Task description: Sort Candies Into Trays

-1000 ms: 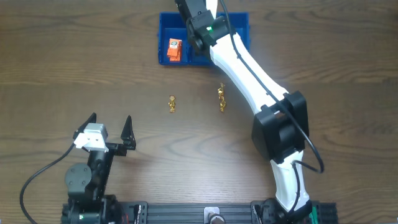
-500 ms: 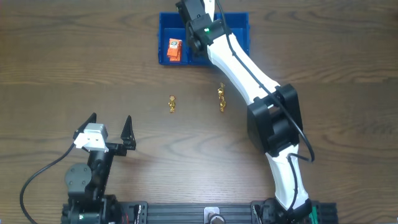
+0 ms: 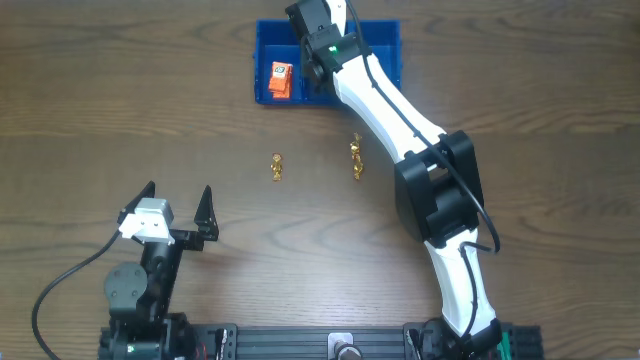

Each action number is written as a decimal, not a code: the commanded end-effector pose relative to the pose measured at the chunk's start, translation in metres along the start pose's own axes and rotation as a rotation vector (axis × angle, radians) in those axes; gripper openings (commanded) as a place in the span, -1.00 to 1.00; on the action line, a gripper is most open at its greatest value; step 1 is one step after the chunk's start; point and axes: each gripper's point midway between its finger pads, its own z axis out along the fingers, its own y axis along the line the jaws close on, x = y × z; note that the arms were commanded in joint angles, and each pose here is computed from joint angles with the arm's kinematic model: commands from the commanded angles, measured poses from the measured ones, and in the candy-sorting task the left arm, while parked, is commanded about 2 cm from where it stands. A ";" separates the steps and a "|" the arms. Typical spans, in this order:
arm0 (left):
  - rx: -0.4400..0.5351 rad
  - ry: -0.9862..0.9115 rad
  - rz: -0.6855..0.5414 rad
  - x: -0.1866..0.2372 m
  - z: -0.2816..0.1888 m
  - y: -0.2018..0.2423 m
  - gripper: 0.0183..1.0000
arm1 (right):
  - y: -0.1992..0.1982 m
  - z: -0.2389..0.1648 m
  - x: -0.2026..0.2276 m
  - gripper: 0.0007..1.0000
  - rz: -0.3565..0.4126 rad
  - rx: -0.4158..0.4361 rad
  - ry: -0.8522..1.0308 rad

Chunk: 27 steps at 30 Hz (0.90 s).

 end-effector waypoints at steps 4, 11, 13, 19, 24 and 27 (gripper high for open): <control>0.019 0.057 -0.013 0.018 0.000 -0.002 1.00 | -0.001 0.004 -0.001 -0.73 -0.003 -0.009 0.001; 0.019 0.057 -0.013 0.018 0.000 -0.002 0.99 | -0.001 0.004 0.001 -0.41 -0.006 -0.006 0.007; 0.019 0.057 -0.013 0.018 0.000 -0.002 1.00 | -0.001 0.004 0.001 0.07 -0.006 -0.006 0.007; 0.019 0.057 -0.013 0.018 0.000 -0.002 1.00 | -0.001 0.004 0.001 1.00 -0.006 -0.005 0.007; 0.019 0.057 -0.013 0.018 0.000 -0.002 1.00 | -0.001 0.004 0.001 1.00 -0.006 -0.005 0.006; 0.019 0.057 -0.013 0.018 0.000 -0.002 1.00 | -0.001 0.003 0.001 1.00 -0.007 -0.005 0.006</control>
